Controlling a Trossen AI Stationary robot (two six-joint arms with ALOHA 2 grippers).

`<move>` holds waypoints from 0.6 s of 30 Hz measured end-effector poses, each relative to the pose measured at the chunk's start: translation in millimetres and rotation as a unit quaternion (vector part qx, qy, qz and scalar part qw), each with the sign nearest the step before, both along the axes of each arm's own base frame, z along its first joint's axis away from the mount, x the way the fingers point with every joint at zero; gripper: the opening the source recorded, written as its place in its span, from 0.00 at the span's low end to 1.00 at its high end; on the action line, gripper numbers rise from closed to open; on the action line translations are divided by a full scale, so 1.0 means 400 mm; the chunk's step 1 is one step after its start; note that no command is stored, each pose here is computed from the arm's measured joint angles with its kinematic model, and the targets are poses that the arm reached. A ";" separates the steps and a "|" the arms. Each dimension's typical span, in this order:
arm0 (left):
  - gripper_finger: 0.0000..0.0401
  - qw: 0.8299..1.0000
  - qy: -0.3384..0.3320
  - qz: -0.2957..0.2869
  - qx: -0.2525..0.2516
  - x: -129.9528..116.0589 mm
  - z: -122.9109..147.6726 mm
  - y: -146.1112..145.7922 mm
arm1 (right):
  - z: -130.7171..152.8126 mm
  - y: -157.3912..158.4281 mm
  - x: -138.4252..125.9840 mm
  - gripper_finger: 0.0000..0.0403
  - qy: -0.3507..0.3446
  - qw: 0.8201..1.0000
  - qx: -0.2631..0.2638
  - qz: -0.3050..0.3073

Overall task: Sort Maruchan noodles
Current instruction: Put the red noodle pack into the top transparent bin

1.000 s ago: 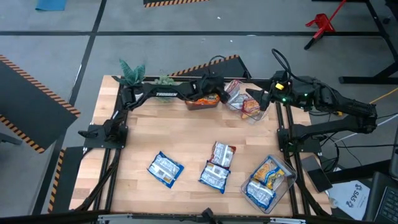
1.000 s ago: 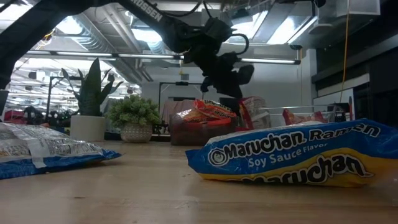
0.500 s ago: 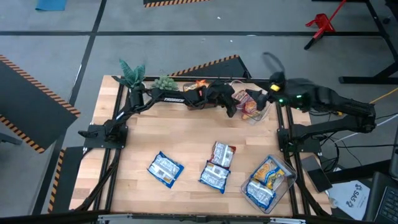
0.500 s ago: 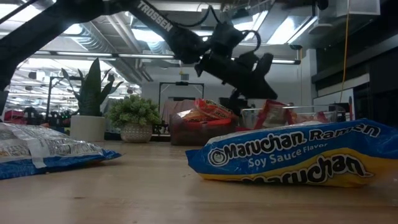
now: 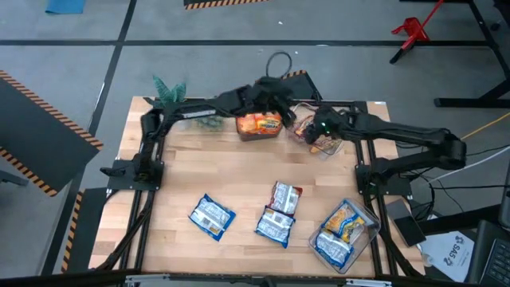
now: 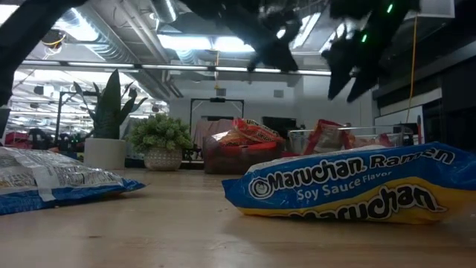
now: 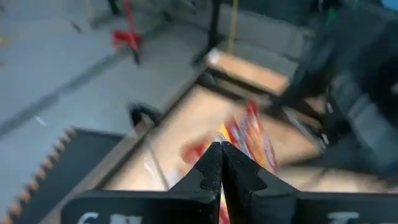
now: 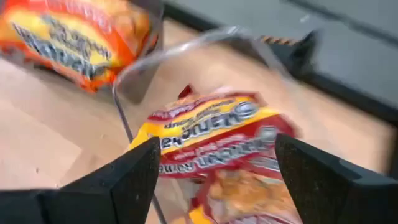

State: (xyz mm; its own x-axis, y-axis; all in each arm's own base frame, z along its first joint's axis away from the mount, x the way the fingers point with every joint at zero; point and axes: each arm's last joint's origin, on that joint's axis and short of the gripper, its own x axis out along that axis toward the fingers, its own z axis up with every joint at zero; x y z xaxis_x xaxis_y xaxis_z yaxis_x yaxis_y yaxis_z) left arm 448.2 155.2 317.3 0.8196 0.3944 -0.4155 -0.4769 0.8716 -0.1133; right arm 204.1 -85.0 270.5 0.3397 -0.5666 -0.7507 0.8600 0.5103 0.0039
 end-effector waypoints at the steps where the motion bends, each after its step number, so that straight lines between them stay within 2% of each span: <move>1: 0.00 1.000 -0.002 0.006 0.011 -0.014 0.022 0.002 | -0.022 -0.016 0.004 0.75 -0.003 1.000 0.011 0.004; 4: 0.00 0.999 -0.001 0.023 0.043 -0.039 0.062 0.002 | -0.072 -0.055 0.009 0.75 -0.015 0.998 0.054 0.003; 10: 0.00 0.996 0.013 0.038 0.076 -0.061 0.090 -0.003 | -0.123 -0.076 -0.024 0.75 0.059 0.991 0.116 -0.031; 13: 0.00 0.996 0.026 0.034 0.078 -0.063 0.085 -0.004 | -0.114 -0.071 -0.028 0.75 0.044 0.991 0.127 -0.022; 18: 0.00 0.995 0.039 0.031 0.083 -0.065 0.081 -0.003 | -0.039 -0.070 -0.019 0.75 -0.026 0.992 0.122 -0.012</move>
State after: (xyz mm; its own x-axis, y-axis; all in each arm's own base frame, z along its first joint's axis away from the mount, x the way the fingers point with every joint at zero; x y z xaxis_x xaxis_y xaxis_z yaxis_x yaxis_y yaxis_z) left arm 422.4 153.9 349.6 0.7593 0.5117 -0.4019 -0.5324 0.8437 0.0683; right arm 196.4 -113.1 255.0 0.3706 -0.3782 -0.8483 0.8670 0.4683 0.1700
